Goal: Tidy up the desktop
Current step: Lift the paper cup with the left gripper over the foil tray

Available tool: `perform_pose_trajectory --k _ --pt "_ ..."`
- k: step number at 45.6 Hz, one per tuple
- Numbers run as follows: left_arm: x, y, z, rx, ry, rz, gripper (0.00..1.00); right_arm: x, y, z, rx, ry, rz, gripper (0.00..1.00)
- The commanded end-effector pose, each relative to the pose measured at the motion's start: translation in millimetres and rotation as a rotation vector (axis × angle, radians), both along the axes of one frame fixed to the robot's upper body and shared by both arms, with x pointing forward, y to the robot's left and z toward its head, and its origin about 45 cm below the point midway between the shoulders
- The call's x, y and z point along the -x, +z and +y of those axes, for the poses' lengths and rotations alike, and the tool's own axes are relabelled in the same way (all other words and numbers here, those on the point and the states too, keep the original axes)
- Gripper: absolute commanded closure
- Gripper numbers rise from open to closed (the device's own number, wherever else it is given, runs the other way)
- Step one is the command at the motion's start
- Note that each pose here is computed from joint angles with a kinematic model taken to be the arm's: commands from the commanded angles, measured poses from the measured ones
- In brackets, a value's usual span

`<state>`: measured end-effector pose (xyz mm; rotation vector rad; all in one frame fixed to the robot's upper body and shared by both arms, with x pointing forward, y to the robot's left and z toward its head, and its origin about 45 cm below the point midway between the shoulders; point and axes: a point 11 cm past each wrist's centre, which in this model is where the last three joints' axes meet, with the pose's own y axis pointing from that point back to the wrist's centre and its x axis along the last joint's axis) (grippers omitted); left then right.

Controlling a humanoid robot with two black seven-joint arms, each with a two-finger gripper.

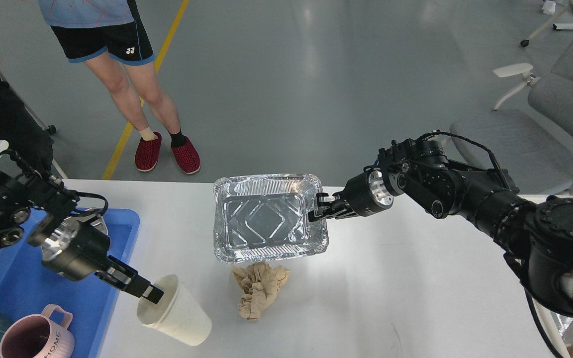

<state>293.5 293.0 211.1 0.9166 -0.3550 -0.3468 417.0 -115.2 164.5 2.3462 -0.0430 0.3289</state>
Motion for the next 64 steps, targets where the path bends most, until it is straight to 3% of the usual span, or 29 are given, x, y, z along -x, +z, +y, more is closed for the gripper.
perform_pose_trajectory --k 1,6,15,24,43,50,59,64 --pt "-6.3 46.3 18.9 -0.038 0.006 -0.073 0.99 -0.3 0.2 0.1 -0.001 0.000 -0.003 1.00" --pt "-27.8 116.9 29.9 -0.067 0.048 -0.179 0.99 0.3 -0.7 0.5 0.000 0.001 -0.003 1.00" --pt "-43.3 219.4 21.9 -0.059 0.058 -0.382 0.99 2.6 -4.5 -0.3 0.012 0.008 -0.001 1.00" --pt "-39.8 259.8 28.0 -0.035 0.079 -0.499 0.99 1.4 -3.0 0.3 0.014 0.010 -0.008 1.00" --pt "-38.8 267.1 18.9 -0.047 0.047 -0.531 0.99 4.2 -3.3 10.6 0.004 0.026 -0.011 1.00" --pt "-45.8 250.5 -2.3 -0.084 -0.020 -0.487 0.99 4.7 -2.0 16.4 0.001 0.036 -0.016 1.00" --pt "-71.2 211.7 -53.0 -0.078 -0.154 -0.491 0.99 3.1 3.0 20.5 -0.001 0.045 -0.025 1.00" --pt "-101.2 190.3 -76.3 -0.076 -0.173 -0.531 0.99 2.0 5.0 21.1 -0.001 0.046 -0.030 1.00"
